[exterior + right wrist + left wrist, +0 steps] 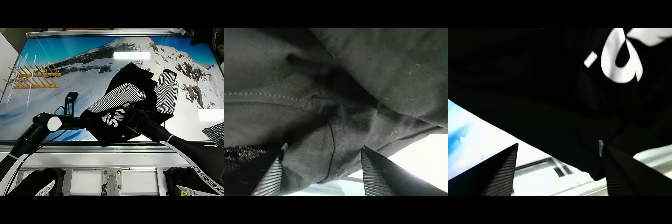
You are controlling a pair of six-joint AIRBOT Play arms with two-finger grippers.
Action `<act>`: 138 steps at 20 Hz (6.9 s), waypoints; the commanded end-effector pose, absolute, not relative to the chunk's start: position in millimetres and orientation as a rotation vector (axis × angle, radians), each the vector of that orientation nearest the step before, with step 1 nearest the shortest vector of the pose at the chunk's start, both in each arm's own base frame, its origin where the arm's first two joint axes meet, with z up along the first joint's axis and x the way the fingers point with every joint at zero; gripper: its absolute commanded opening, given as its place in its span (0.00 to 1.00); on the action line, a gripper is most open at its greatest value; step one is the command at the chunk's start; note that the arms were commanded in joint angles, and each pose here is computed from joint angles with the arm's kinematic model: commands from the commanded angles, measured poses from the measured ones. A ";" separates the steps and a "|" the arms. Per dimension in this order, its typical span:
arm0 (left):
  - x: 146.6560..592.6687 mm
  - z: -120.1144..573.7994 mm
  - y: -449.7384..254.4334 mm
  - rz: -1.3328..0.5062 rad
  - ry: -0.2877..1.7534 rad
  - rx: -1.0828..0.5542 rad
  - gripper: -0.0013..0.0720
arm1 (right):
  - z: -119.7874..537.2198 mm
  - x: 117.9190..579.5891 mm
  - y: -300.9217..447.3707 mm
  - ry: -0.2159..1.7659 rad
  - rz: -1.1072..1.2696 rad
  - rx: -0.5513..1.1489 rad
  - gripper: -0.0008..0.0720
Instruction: Fold the clothes and pants, and hang the long-sleeved shirts on hangers.
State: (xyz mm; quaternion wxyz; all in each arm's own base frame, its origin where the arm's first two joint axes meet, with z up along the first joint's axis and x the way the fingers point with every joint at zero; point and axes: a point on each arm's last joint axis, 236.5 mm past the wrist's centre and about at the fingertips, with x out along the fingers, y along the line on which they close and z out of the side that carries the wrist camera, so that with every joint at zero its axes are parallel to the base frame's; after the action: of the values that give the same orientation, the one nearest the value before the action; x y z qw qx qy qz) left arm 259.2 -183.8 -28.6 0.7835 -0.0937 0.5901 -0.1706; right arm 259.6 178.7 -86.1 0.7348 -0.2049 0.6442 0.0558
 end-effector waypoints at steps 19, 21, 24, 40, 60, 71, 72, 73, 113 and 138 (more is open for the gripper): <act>209.4 -105.2 -240.3 -0.357 1.373 0.091 0.76 | -4.0 245.7 188.1 1.295 0.214 -0.255 0.05; 217.0 -98.4 -236.4 -0.345 1.354 0.066 0.75 | -4.4 244.5 189.4 1.300 0.218 -0.249 0.05; 234.3 -85.9 -224.3 -0.307 1.321 0.004 0.75 | -4.4 244.5 189.4 1.300 0.217 -0.249 0.05; 236.3 -111.7 -229.3 -0.279 1.360 -0.020 0.27 | -5.3 240.5 193.2 1.315 0.227 -0.228 0.05; 236.1 477.6 -241.9 -0.816 0.110 -0.294 0.04 | 401.5 289.8 127.4 0.519 0.324 -0.038 0.05; 283.0 178.4 -241.0 -0.558 1.085 0.001 0.04 | 192.2 266.1 97.9 1.224 0.206 -0.231 0.05; 264.0 150.9 -248.3 -0.589 1.175 -0.007 0.04 | 177.8 252.2 107.2 1.293 0.257 -0.222 0.05; 242.8 126.4 -255.4 -0.623 1.265 -0.020 0.04 | 169.3 240.8 117.7 1.342 0.303 -0.196 0.05; 365.9 85.2 38.8 0.093 1.007 -0.262 0.97 | 118.5 209.1 121.1 1.444 0.242 -0.160 0.05; 491.1 -106.5 254.4 0.440 1.285 0.077 0.97 | 118.5 209.1 121.1 1.445 0.241 -0.160 0.05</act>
State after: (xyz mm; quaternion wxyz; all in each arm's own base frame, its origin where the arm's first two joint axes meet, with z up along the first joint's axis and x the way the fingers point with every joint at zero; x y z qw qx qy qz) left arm 499.0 247.1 -90.7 0.7910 0.0432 0.5770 0.1989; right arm 209.2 121.0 118.7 0.7410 -0.0725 0.6584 0.1100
